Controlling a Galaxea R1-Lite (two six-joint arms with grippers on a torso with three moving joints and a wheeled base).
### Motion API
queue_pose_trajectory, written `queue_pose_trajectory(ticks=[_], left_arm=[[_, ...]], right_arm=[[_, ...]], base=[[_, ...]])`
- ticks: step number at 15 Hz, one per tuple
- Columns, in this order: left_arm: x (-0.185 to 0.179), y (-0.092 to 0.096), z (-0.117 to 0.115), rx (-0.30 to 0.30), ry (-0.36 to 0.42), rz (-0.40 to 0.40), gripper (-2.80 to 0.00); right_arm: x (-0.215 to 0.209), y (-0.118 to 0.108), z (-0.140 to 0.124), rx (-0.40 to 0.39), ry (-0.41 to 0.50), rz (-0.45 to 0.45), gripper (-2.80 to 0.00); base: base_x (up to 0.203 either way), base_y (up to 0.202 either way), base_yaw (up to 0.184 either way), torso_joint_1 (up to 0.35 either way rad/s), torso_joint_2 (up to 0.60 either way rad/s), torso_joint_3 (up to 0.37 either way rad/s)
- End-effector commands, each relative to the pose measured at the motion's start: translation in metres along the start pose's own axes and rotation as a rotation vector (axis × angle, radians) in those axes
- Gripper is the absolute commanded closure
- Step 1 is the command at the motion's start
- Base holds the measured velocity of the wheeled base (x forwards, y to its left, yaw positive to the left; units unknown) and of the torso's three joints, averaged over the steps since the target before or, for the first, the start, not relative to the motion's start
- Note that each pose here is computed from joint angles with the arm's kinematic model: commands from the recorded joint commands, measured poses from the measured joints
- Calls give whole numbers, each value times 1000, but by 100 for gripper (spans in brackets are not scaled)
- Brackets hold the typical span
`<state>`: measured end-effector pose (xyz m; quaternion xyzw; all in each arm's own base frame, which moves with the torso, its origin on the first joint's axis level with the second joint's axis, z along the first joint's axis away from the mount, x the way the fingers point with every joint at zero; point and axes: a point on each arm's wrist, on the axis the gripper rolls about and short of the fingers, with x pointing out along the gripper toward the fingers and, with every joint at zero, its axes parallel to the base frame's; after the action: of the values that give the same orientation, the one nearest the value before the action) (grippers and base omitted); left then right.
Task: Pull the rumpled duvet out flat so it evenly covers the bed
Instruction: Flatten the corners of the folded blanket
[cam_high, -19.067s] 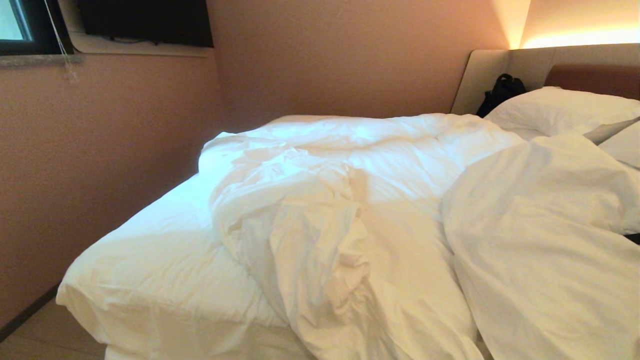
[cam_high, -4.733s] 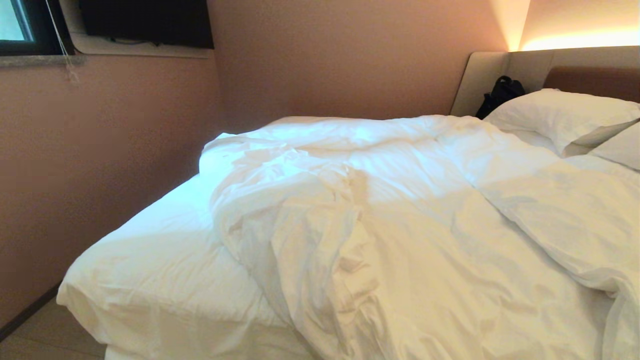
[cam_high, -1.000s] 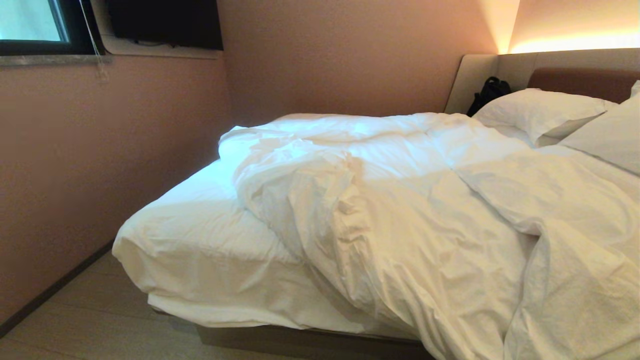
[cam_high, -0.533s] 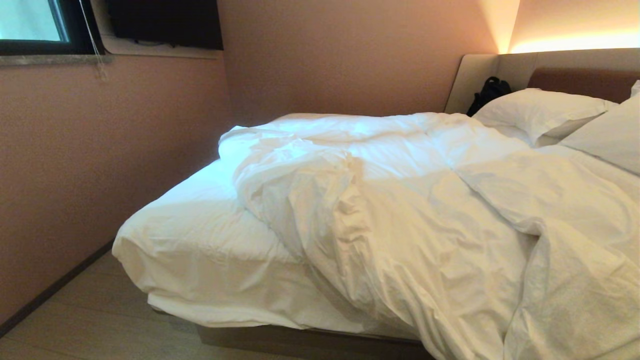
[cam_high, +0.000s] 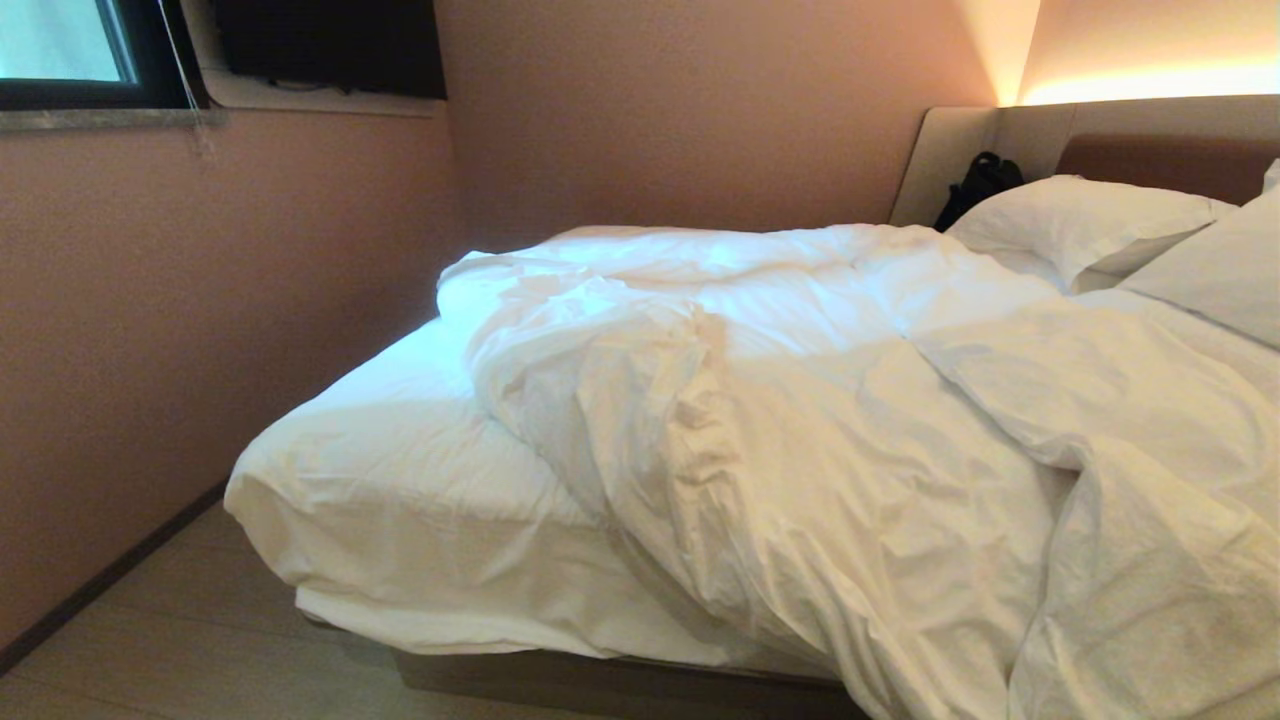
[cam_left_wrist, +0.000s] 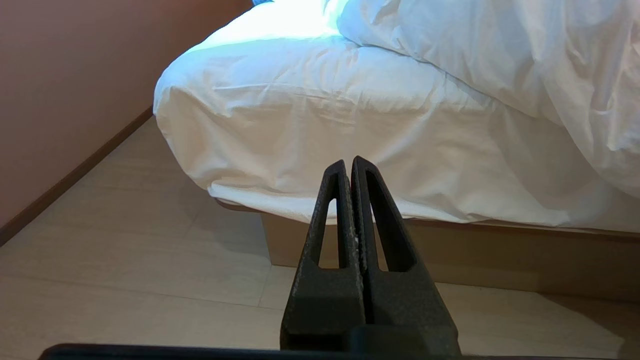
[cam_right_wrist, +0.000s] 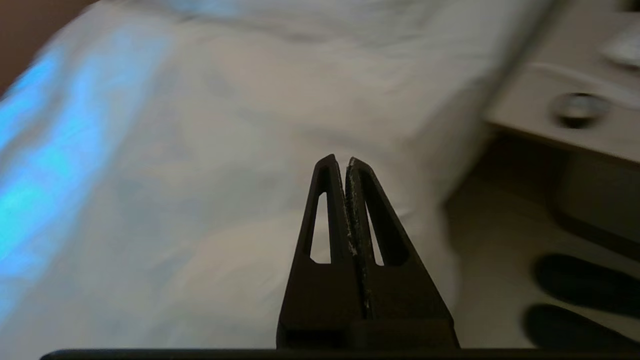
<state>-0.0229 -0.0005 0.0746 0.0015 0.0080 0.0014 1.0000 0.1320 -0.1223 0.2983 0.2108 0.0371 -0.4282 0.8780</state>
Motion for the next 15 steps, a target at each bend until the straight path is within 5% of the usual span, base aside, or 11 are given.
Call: queue_pose_trajectory(ticks=[1, 4, 9, 15], left_arm=[[0, 0, 0, 0, -1, 0, 0], [0, 0, 0, 0, -1, 0, 0], [0, 0, 0, 0, 1, 0, 0], [0, 0, 0, 0, -1, 0, 0]], right_arm=[[30, -13, 5, 7, 185, 646, 0], [73, -47, -4, 14, 258, 753, 0], [149, -88, -22, 57, 344, 696, 0], [205, -130, -66, -144, 367, 682, 0]], base=[[0, 0, 0, 0, 0, 0], [0, 0, 0, 0, 0, 0], [0, 0, 0, 0, 0, 0], [0, 0, 0, 0, 0, 0]])
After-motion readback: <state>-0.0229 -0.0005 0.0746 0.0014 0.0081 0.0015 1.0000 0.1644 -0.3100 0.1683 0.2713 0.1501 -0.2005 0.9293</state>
